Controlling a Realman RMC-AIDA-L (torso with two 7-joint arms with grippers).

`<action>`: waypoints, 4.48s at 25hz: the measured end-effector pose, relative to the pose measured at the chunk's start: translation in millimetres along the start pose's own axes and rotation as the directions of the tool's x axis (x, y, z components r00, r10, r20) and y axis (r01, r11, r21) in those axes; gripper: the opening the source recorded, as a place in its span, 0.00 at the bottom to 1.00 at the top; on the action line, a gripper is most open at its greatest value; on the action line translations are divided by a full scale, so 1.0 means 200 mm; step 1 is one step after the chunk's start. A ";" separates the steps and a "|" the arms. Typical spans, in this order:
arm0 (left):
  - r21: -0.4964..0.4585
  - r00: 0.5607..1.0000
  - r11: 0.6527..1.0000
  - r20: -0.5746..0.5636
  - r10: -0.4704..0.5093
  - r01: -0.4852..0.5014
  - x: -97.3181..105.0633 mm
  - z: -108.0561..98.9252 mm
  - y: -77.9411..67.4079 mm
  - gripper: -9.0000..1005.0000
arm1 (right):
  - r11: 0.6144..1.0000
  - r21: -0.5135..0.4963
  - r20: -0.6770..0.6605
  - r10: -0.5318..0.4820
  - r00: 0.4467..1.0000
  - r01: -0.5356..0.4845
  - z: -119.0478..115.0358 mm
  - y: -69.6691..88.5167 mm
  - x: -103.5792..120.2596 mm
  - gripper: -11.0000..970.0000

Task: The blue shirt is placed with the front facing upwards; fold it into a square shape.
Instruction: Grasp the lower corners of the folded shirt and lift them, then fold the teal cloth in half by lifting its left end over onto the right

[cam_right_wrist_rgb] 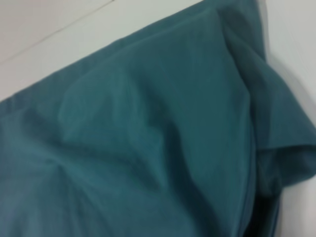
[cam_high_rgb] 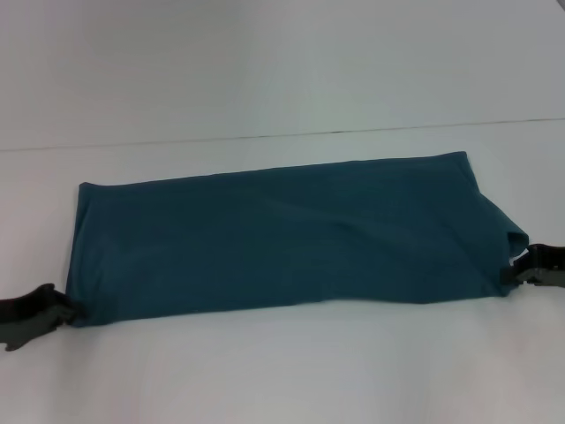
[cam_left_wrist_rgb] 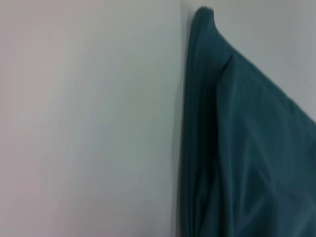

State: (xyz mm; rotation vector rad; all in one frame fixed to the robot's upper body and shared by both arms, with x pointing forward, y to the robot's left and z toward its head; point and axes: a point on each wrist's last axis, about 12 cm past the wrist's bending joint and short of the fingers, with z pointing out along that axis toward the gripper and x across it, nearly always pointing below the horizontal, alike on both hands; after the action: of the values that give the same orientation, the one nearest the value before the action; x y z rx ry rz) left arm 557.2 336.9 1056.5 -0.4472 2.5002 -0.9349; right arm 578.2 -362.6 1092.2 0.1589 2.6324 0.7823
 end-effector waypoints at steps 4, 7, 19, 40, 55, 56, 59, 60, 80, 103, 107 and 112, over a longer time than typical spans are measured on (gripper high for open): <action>0.003 0.996 0.999 0.076 -0.048 0.048 -0.03 -0.08 0.06 0.06 | 1.000 -0.028 0.052 -0.007 0.999 0.009 -0.03 -0.01 -0.02 0.02; 0.001 0.981 0.995 0.165 -0.101 0.102 -0.05 -0.17 0.13 0.06 | 1.000 -0.024 0.121 0.004 0.993 -0.001 -0.08 -0.03 -0.05 0.02; 0.185 0.960 0.980 0.251 -0.120 0.074 -0.07 -0.24 0.08 0.49 | 0.974 -0.194 0.284 -0.056 0.957 0.115 -0.13 0.04 -0.10 0.50; 0.247 0.950 0.959 0.239 -0.201 0.141 -0.02 0.02 -0.02 0.93 | 0.913 -0.352 0.290 -0.102 0.951 0.205 0.05 0.18 0.01 0.73; 0.160 0.967 0.979 0.200 -0.161 0.130 0.01 0.12 -0.03 0.93 | 0.919 -0.345 0.295 -0.086 0.952 0.189 0.04 0.16 0.01 0.73; 0.154 0.969 0.980 0.195 -0.154 0.125 0.01 0.13 -0.04 0.93 | 0.919 -0.345 0.294 -0.086 0.952 0.189 0.04 0.16 0.01 0.73; 0.149 0.972 0.982 0.183 -0.145 0.118 0.01 0.13 -0.04 0.93 | 0.920 -0.345 0.293 -0.084 0.952 0.188 0.04 0.16 0.02 0.73; 0.151 0.973 0.981 0.182 -0.145 0.118 0.01 0.13 -0.04 0.93 | 0.920 -0.345 0.293 -0.084 0.953 0.187 0.04 0.16 0.02 0.73; -0.040 0.970 0.995 0.220 0.101 -0.094 -0.15 0.07 -0.07 0.91 | 0.923 -0.338 0.298 -0.081 0.951 0.185 0.03 0.14 0.02 0.73; -0.077 0.964 0.987 0.216 0.154 -0.141 -0.16 0.12 -0.10 0.87 | 0.924 -0.335 0.303 -0.079 0.950 0.183 0.03 0.14 0.01 0.73; -0.087 0.965 0.986 0.209 0.161 -0.145 -0.15 0.12 -0.10 0.87 | 0.924 -0.334 0.303 -0.079 0.950 0.183 0.03 0.14 0.01 0.73; -0.101 0.966 0.984 0.197 0.167 -0.150 -0.15 0.12 -0.09 0.86 | 0.924 -0.334 0.303 -0.079 0.950 0.183 0.03 0.14 0.01 0.73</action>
State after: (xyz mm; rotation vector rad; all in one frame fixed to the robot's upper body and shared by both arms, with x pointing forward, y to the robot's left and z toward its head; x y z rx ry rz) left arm 596.8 324.1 1060.8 -0.3447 2.3534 -0.6860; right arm 577.9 -335.8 1102.3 -0.0096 2.1635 1.0885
